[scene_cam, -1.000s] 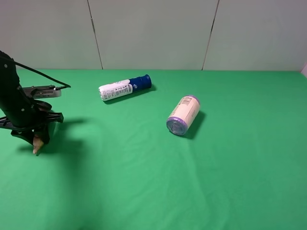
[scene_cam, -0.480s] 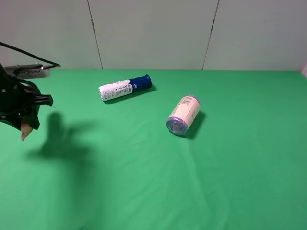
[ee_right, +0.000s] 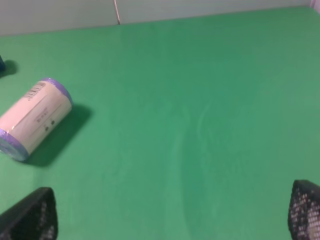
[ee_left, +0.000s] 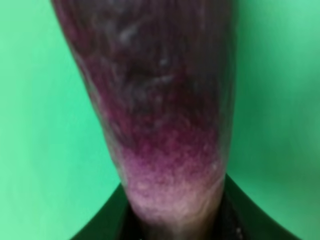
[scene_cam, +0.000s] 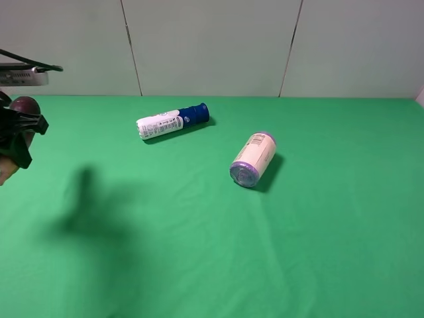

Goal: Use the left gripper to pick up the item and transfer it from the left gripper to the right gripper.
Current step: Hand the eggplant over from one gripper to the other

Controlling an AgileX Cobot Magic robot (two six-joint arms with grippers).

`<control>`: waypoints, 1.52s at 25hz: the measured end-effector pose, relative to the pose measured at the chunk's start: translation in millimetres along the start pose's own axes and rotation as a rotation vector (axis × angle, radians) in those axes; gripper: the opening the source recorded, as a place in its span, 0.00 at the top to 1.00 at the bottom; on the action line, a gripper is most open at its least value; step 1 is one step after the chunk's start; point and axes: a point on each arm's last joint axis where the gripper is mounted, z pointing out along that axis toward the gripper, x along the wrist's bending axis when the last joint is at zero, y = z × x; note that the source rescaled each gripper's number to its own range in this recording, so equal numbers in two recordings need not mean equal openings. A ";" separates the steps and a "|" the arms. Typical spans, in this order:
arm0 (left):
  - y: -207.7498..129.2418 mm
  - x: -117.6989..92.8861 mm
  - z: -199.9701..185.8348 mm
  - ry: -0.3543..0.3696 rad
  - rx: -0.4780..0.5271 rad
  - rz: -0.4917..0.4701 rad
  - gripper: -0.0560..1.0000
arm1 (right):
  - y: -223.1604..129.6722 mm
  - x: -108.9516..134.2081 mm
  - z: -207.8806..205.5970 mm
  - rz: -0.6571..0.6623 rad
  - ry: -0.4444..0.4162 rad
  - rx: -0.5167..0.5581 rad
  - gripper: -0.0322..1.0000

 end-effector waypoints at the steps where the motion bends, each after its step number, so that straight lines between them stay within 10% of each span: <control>1: -2.1 0.3 -2.5 0.001 0.009 0.005 0.95 | 0.0 0.0 0.0 0.000 0.000 0.000 0.00; 28: -8.9 -24.2 -15.3 -0.290 0.041 0.379 0.95 | 11.8 0.9 10.9 0.018 0.021 0.070 0.00; 38: -15.4 -59.8 -18.0 -0.311 0.026 0.620 0.95 | 53.1 15.1 50.3 -0.030 0.241 0.099 0.00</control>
